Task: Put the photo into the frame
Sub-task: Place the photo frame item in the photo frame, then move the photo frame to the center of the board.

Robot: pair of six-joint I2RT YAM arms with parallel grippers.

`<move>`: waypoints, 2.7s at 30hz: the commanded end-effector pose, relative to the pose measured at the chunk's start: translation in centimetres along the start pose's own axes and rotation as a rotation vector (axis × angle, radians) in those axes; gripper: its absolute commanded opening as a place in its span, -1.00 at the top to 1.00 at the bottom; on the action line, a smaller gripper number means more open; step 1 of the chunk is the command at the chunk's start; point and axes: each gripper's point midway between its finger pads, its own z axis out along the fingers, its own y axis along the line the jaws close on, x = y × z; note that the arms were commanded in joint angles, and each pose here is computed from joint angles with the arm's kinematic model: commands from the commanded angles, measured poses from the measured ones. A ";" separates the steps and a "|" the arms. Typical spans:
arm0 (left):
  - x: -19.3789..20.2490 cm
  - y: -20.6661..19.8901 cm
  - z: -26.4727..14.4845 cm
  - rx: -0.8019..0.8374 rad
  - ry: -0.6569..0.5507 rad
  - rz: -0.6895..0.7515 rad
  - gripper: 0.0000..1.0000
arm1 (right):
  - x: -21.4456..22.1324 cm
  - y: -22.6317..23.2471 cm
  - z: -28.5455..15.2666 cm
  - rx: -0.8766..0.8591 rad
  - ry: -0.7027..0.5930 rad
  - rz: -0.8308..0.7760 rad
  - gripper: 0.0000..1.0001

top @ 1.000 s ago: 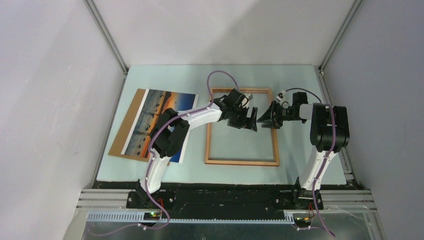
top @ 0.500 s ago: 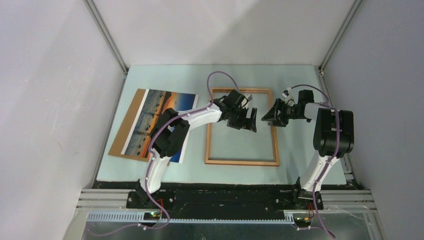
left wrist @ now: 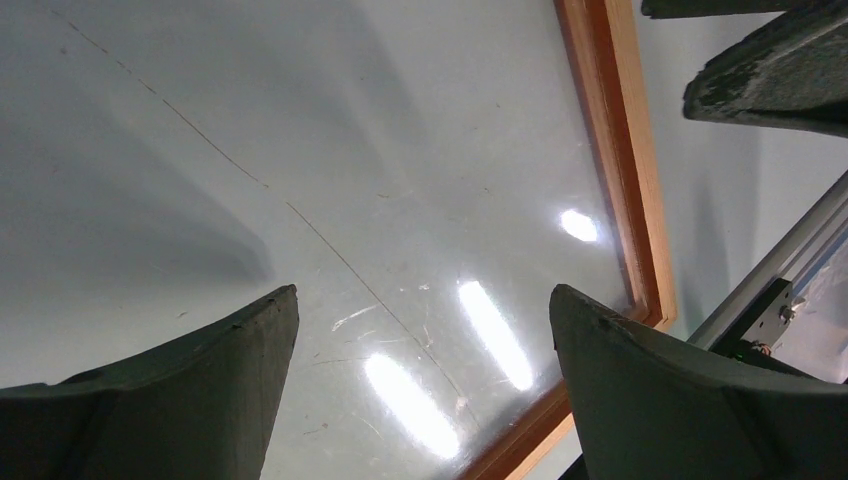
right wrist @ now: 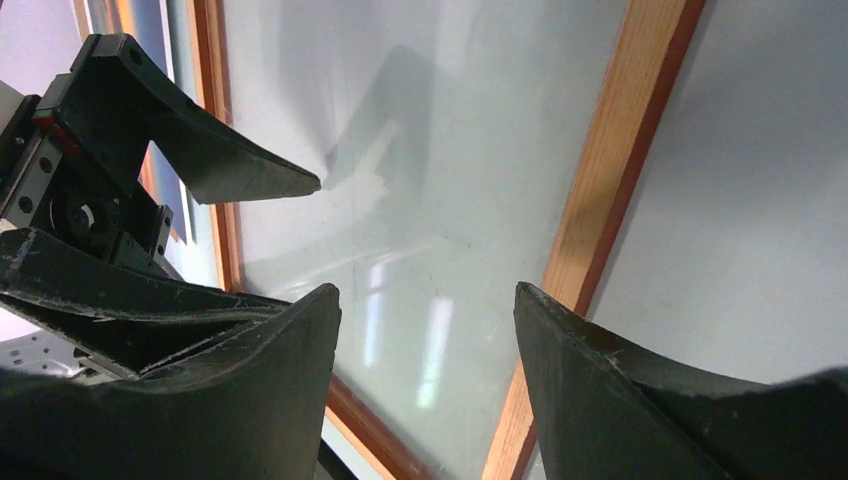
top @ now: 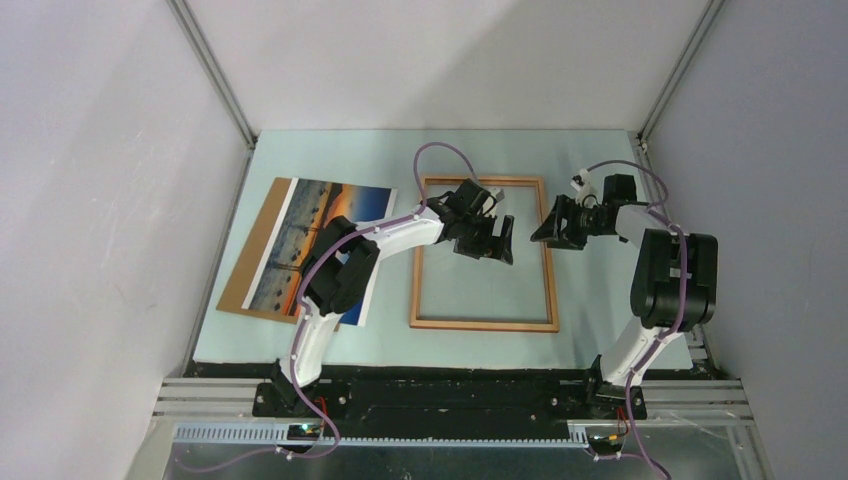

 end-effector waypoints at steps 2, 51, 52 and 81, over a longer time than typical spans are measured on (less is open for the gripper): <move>-0.5 0.3 -0.2 -0.013 -0.026 0.003 -0.99 | -1.9 0.5 -1.8 0.052 -0.054 -0.093 -0.37; -8.4 5.6 -17.6 -0.353 -0.427 0.287 -0.99 | -4.7 -5.1 2.1 0.425 -0.048 -0.167 0.12; -8.6 6.2 -18.3 -0.365 -0.439 0.279 -0.99 | -4.9 -5.2 2.2 0.425 -0.051 -0.157 0.12; 1.5 25.2 -30.8 -0.852 -0.326 0.151 -0.99 | -5.7 -9.3 -0.4 0.505 -0.083 -0.014 0.84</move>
